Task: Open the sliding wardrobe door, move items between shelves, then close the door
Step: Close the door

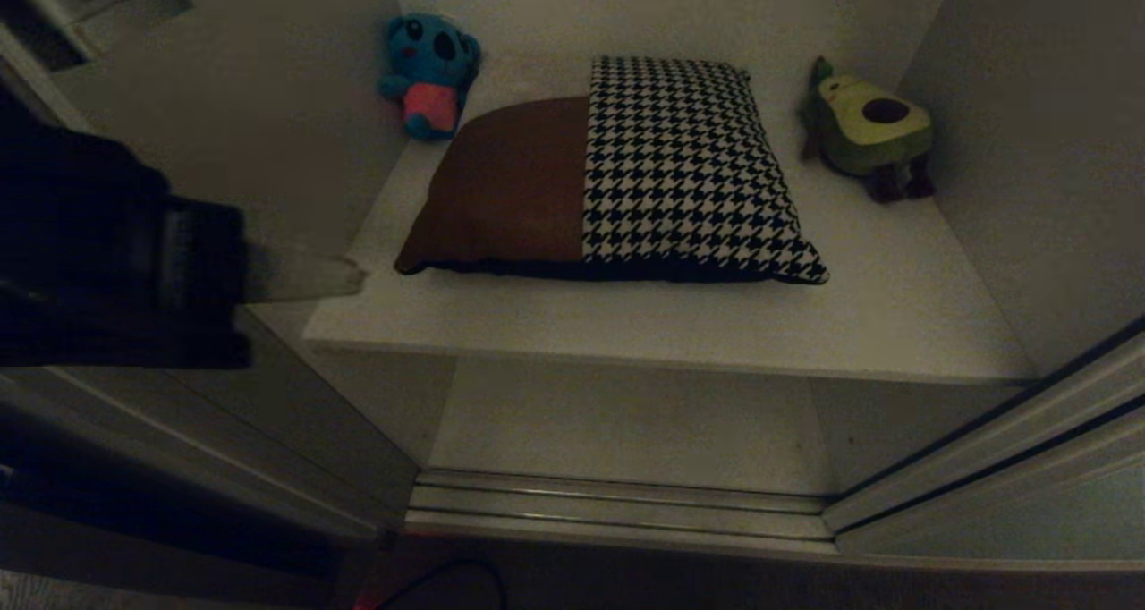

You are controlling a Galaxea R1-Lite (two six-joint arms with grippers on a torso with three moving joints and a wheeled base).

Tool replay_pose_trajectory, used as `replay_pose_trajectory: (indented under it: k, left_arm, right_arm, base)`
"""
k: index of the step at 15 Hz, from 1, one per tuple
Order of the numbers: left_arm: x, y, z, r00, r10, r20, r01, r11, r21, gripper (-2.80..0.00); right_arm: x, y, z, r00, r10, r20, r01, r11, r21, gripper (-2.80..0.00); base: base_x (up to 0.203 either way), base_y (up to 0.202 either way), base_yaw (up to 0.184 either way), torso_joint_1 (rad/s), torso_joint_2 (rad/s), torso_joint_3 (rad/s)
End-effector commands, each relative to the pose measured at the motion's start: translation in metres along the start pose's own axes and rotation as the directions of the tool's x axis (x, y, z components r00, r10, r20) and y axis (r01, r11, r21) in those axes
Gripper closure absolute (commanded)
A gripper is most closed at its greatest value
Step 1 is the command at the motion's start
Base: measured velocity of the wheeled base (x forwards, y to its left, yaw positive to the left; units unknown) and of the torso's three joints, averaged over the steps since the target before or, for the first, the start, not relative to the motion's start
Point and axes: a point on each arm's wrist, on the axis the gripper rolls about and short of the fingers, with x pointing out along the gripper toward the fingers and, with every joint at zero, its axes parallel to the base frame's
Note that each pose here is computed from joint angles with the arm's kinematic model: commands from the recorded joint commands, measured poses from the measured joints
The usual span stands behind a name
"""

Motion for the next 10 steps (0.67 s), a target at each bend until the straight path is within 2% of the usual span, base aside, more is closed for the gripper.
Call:
replay_pose_trajectory:
  k: [1,2,4,7,9,10]
  left_arm:
    - [-0.051,0.023,-0.017,0.99,0.129,0.063,-0.128,0.991,-0.027,0.0]
    - [-0.07,0.027,-0.029,0.98,0.179,0.082,-0.178,0.984,-0.025,0.0]
    - [-0.106,0.024,-0.056,0.953,0.27,0.136,-0.268,0.963,-0.034,0.0]
    - [-0.152,-0.001,-0.109,0.888,0.384,0.252,-0.381,0.922,-0.061,0.0]
    - [-0.164,-0.016,-0.154,0.857,0.42,0.298,-0.419,0.905,-0.068,0.0]
    - [-0.158,-0.017,-0.18,0.856,0.435,0.279,-0.433,0.899,-0.074,0.0]
  right_arm:
    - [0.0,0.0,-0.001,1.0,0.0,-0.005,0.0,1.0,-0.001,0.0]
    - [0.0,0.0,-0.001,1.0,0.0,-0.005,0.0,1.0,-0.001,0.0]
    - [0.0,0.0,-0.001,1.0,0.0,-0.003,0.0,1.0,-0.001,0.0]
    - [0.0,0.0,-0.001,1.0,0.0,-0.005,0.0,1.0,-0.001,0.0]
    - [0.0,0.0,-0.001,1.0,0.0,-0.005,0.0,1.0,-0.001,0.0]
    - [0.0,0.0,-0.001,1.0,0.0,-0.005,0.0,1.0,-0.001,0.0]
  base:
    - [0.0,0.0,0.0,0.0,0.0,0.0]
    - [0.0,0.0,0.0,0.0,0.0,0.0]
    - [0.0,0.0,0.0,0.0,0.0,0.0]
    - [0.0,0.0,0.0,0.0,0.0,0.0]
    - [0.0,0.0,0.0,0.0,0.0,0.0]
    - [0.0,0.0,0.0,0.0,0.0,0.0]
